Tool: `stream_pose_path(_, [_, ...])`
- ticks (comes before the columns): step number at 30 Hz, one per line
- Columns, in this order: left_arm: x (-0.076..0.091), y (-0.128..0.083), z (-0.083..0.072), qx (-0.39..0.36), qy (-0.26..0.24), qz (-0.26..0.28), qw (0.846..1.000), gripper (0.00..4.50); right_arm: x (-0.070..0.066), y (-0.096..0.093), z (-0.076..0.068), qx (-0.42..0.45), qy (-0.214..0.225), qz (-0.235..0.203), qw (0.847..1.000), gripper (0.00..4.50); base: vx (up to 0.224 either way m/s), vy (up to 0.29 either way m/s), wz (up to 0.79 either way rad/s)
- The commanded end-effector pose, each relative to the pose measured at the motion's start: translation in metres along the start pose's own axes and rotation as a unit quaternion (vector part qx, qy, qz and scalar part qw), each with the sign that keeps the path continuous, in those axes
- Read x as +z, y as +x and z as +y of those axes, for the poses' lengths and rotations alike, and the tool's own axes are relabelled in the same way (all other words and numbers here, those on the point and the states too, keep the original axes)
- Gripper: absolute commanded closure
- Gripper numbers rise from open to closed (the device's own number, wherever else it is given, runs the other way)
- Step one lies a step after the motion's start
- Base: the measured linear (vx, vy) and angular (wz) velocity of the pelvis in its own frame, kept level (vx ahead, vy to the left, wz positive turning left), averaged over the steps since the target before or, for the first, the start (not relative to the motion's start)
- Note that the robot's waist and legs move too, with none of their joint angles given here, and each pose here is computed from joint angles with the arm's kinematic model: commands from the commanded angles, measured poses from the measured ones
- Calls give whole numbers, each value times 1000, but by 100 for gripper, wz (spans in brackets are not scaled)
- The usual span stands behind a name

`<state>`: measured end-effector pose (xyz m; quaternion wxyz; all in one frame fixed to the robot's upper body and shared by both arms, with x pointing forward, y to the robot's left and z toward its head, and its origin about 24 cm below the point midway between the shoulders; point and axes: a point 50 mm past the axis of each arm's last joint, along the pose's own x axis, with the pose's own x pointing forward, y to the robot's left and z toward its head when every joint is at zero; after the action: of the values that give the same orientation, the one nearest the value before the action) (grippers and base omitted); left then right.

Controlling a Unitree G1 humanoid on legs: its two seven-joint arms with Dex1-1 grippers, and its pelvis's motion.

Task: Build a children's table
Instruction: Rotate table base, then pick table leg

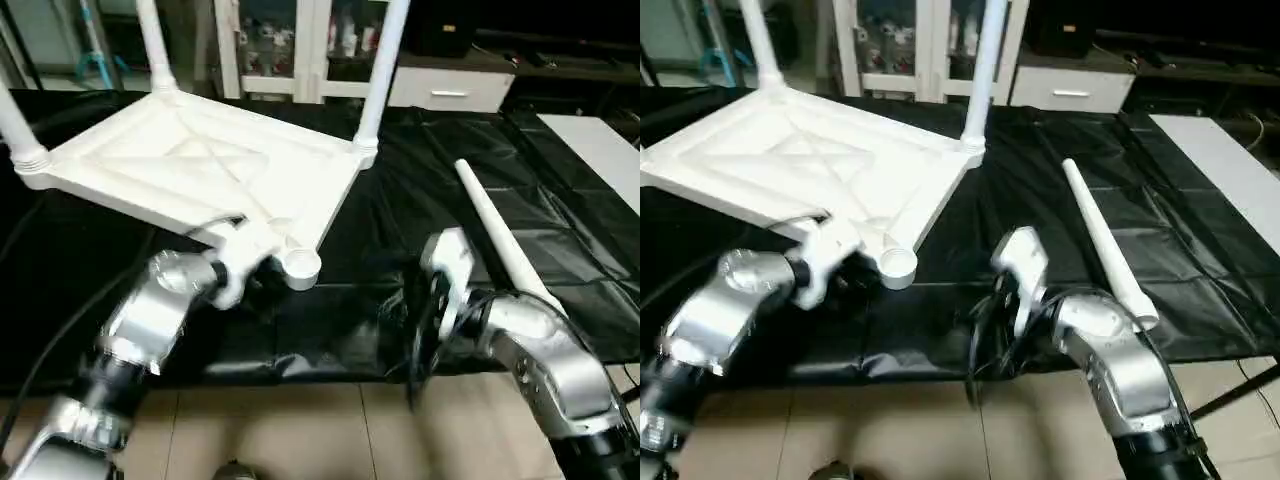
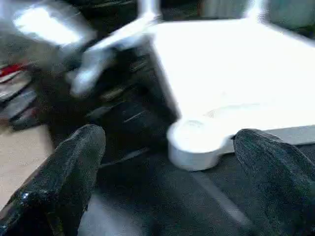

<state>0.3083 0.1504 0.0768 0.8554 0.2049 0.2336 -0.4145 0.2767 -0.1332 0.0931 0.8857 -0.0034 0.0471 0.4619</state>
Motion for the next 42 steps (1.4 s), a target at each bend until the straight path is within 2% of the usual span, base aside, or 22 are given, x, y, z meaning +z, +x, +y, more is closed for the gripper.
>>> stream_pose_path(1, [12, -12, -3, -23, -3, -37, 999, 231, 2, -9, -25, -104, 4, 15, 994, 0, 0, 0, 0])
stream_pose_path(2, [10, -25, -6, -33, -16, -53, 998, 231, 0, -15, -44, -191, 17, 40, 981, 0, 0, 0, 0])
stream_pose_path(3, [9, -31, -7, -38, -23, -58, 997, 231, -1, -18, -50, -220, 24, 49, 974, 0, 0, 0, 0])
stream_pose_path(5, [10, -38, -9, -35, -24, -78, 996, 231, 0, -23, -56, -252, 32, 53, 966, 0, 0, 0, 0])
stream_pose_path(7, [19, -42, -5, -2, -46, -131, 990, 231, 0, -27, -60, -270, 39, 59, 960, 0, 0, 0, 0])
stream_pose_path(10, [31, -40, 7, 94, -96, -201, 970, 231, -3, -34, -70, -325, 54, 85, 940, 0, 0, 0, 0])
stream_pose_path(11, [30, -33, 11, 138, -115, -206, 962, 231, -9, -40, -81, -364, 56, 112, 923, 0, 0, 0, 0])
stream_pose_path(12, [29, -30, 11, 151, -125, -205, 959, 231, -12, -43, -86, -385, 56, 127, 913, 0, 0, 0, 0])
stream_pose_path(13, [27, -24, 5, 144, -115, -195, 963, 231, -15, -49, -95, -409, 56, 147, 899, 0, 0, 0, 0])
stream_pose_path(14, [27, -24, 5, 144, -115, -195, 963, 231, -15, -49, -95, -409, 56, 147, 899, 0, 0, 0, 0])
stream_pose_path(15, [24, -20, -4, 122, -100, -184, 970, 231, -19, -56, -103, -434, 59, 166, 884, 0, 0, 0, 0])
stream_pose_path(16, [23, -17, -12, 98, -84, -172, 977, 231, -20, -61, -108, -439, 63, 177, 878, 0, 0, 0, 0])
stream_pose_path(19, [24, -14, -26, 49, -60, -163, 984, 231, -21, -68, -116, -444, 71, 194, 872, 0, 0, 0, 0])
stream_pose_path(21, [31, -13, -36, 11, -38, -176, 984, 231, -22, -73, -121, -440, 68, 216, 869, 0, 0, 0, 0])
stream_pose_path(23, [35, -13, -38, 7, -27, -188, 982, 231, -22, -74, -123, -437, 66, 224, 869, 0, 0, 0, 0])
stream_pose_path(25, [38, -8, -36, 38, -32, -197, 979, 231, -21, -76, -130, -441, 48, 237, 864, 0, 0, 0, 0])
stream_pose_path(27, [37, -4, -32, 60, -38, -195, 978, 231, -23, -74, -132, -427, 54, 244, 869, 0, 0, 0, 0])
stream_pose_path(29, [35, -3, -34, 56, -30, -186, 980, 231, -27, -75, -133, -422, 63, 259, 867, 0, 0, 0, 0])
stream_pose_path(31, [35, -3, -40, 30, -22, -181, 983, 231, -34, -79, -136, -425, 68, 282, 857, 0, 0, 0, 0])
stream_pose_path(35, [35, -5, -46, 3, -10, -178, 984, 231, -39, -82, -139, -425, 71, 306, 849, 0, 0, 0, 0])
stream_pose_path(37, [35, -11, -57, -62, 19, -166, 984, 231, -45, -84, -139, -406, 104, 328, 846, 0, 0, 0, 0])
stream_pose_path(42, [37, -18, -65, -103, 35, -157, 981, 231, -47, -86, -138, -395, 136, 334, 845, 0, 0, 0, 0])
